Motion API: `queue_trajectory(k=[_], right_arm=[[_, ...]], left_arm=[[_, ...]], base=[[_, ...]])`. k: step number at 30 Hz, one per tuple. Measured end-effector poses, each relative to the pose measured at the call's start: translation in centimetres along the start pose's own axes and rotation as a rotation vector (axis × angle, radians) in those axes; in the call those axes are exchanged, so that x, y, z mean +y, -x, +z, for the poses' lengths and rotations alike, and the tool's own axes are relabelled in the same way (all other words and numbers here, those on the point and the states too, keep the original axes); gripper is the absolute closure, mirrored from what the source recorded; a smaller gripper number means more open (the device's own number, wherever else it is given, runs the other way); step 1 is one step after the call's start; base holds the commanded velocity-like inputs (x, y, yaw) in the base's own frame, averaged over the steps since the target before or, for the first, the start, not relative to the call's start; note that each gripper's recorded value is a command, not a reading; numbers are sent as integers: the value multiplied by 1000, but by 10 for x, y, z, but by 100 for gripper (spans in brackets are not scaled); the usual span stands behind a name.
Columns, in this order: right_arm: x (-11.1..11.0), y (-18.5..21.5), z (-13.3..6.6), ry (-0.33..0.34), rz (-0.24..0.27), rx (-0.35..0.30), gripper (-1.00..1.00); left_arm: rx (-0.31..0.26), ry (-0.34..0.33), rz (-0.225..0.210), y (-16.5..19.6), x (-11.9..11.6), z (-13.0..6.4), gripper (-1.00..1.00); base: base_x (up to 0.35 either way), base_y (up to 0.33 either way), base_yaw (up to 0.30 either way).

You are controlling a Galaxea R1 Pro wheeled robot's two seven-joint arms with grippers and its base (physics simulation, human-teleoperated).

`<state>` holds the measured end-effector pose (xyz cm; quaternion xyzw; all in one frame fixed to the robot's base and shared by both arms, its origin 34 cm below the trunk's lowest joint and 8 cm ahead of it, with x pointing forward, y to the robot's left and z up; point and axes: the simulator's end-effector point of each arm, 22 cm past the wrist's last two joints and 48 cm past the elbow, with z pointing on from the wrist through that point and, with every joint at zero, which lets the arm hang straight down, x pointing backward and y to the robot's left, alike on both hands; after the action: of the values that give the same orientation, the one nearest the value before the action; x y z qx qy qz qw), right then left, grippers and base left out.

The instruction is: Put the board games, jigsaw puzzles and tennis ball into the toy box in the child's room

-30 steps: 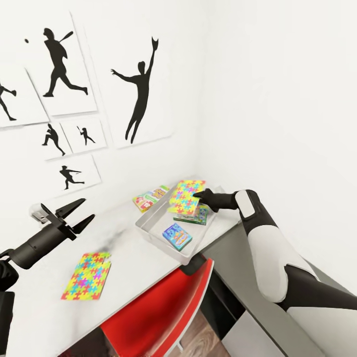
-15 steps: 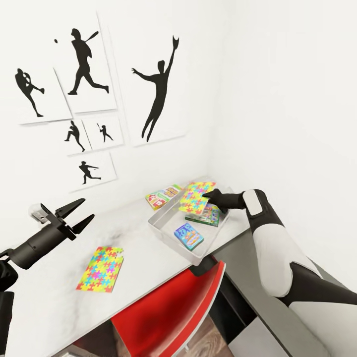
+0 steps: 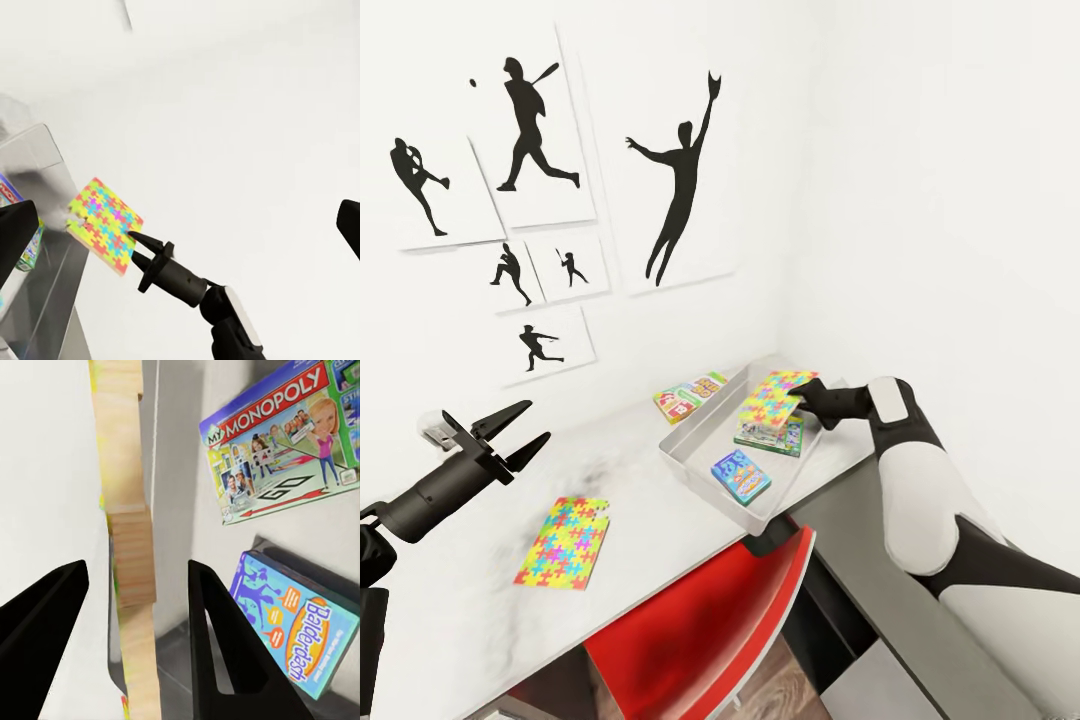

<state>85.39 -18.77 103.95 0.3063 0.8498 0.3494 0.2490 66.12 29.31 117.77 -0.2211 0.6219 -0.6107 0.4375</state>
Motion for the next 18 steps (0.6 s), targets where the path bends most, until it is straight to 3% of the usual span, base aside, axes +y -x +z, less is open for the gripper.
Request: queue_trajectory(k=[12, 18], right_arm=[[9, 13, 1, 13, 28, -51, 100], [17, 12, 6, 17, 26, -40, 100]], left_arm=[[0, 3, -1, 0, 2, 0, -100], [1, 10, -5, 0, 6, 1, -100]], base=[[0, 0, 0], [0, 0, 0]])
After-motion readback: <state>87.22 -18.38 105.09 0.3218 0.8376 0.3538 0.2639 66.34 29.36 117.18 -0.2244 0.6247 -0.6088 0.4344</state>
